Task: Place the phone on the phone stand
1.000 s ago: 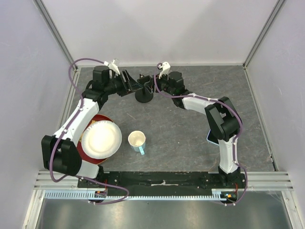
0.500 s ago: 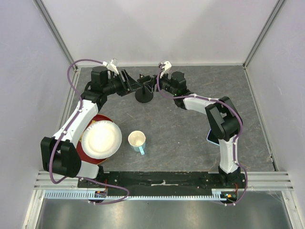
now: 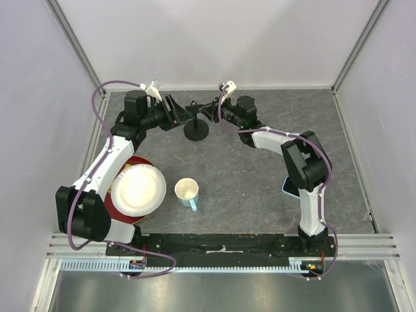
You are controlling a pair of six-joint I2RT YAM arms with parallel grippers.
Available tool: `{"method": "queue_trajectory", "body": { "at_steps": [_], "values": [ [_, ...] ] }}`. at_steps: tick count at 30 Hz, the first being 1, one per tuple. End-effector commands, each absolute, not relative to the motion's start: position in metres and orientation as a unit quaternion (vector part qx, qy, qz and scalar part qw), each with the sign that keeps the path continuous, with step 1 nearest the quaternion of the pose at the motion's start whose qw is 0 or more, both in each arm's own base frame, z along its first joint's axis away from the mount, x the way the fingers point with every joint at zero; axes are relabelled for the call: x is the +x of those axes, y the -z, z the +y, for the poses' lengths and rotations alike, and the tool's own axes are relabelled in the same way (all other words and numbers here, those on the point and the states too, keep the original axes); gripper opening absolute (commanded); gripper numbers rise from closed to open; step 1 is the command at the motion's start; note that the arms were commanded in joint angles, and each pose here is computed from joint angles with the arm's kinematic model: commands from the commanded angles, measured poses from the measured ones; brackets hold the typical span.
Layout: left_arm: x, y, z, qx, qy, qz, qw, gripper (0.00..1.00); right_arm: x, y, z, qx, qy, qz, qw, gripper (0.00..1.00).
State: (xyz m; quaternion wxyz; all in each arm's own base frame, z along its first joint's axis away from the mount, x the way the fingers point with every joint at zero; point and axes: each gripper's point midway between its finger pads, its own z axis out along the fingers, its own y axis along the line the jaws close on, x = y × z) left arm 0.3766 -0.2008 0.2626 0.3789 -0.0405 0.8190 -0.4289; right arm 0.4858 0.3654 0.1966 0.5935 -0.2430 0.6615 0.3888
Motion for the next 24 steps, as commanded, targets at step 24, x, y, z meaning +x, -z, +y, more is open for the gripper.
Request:
{"method": "queue_trajectory", "body": {
  "at_steps": [24],
  "values": [
    [0.375, -0.270, -0.204, -0.036, 0.444, 0.809, 0.382, 0.61, 0.417, -0.256, 0.291, -0.168, -0.315, 0.678, 0.643, 0.00]
  ]
}}
